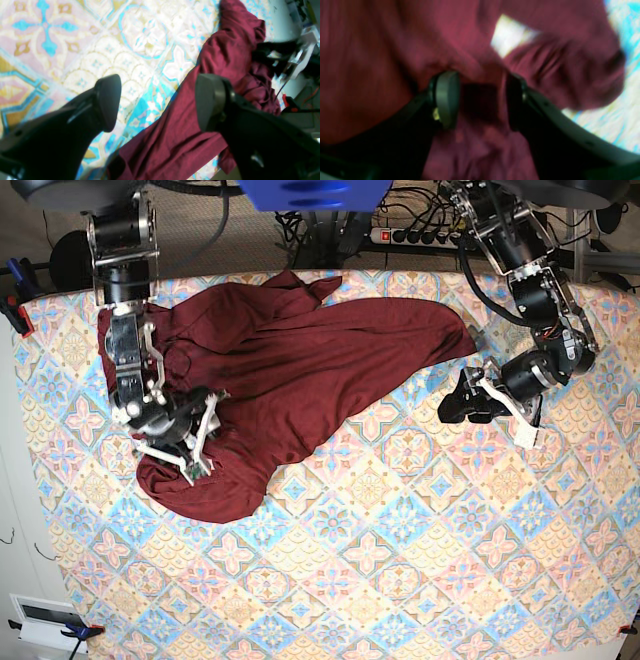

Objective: Layout the t-shirt on the table in an organized manner, then fold the t-shirt properly
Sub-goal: 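Release with the left gripper and regrasp the shirt with the right gripper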

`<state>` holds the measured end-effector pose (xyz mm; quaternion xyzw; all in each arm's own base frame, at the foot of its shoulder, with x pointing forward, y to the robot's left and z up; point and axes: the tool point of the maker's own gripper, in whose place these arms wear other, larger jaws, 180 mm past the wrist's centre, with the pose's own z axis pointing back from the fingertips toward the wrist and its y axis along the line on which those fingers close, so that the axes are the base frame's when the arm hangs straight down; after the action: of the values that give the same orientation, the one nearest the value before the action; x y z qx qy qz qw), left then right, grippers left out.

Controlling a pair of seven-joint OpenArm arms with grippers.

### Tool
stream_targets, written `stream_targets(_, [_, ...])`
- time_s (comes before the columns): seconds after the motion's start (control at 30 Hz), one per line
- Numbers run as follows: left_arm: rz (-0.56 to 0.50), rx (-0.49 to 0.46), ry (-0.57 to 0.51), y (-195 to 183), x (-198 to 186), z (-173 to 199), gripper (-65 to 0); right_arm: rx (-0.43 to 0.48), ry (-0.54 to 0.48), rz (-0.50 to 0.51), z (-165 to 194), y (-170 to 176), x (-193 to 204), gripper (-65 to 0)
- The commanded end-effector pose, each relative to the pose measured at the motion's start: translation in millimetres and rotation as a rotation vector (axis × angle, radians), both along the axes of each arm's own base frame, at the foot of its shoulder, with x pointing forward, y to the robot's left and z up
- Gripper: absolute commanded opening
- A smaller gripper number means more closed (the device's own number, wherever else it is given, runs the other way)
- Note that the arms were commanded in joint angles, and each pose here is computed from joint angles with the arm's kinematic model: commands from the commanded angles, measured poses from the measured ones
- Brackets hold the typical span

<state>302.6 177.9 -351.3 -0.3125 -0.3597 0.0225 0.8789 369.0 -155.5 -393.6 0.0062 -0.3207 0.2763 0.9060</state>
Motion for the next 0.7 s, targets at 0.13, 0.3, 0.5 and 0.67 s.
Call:
stream_targets(0.13, [0.006,-0.012,-0.056,1,9,14,-19.8,-0.009,-0.016,0.064,2,15,19,-37.6])
stream_targets(0.3, [0.006,-0.012,-0.062,1,11,16,-19.8,0.014,-0.068,0.022,18,4,30,-65.0])
stream_targets(0.5, [0.001,-0.014,-0.077,-2,17,21,-19.8,0.057,-0.212,-0.169,62,-56,34,-64.8])
stream_targets(0.67, [-0.051,0.0,-0.096,-32,28,19,-19.8,0.091,-0.321,-0.385,93,-128,32,-64.8])
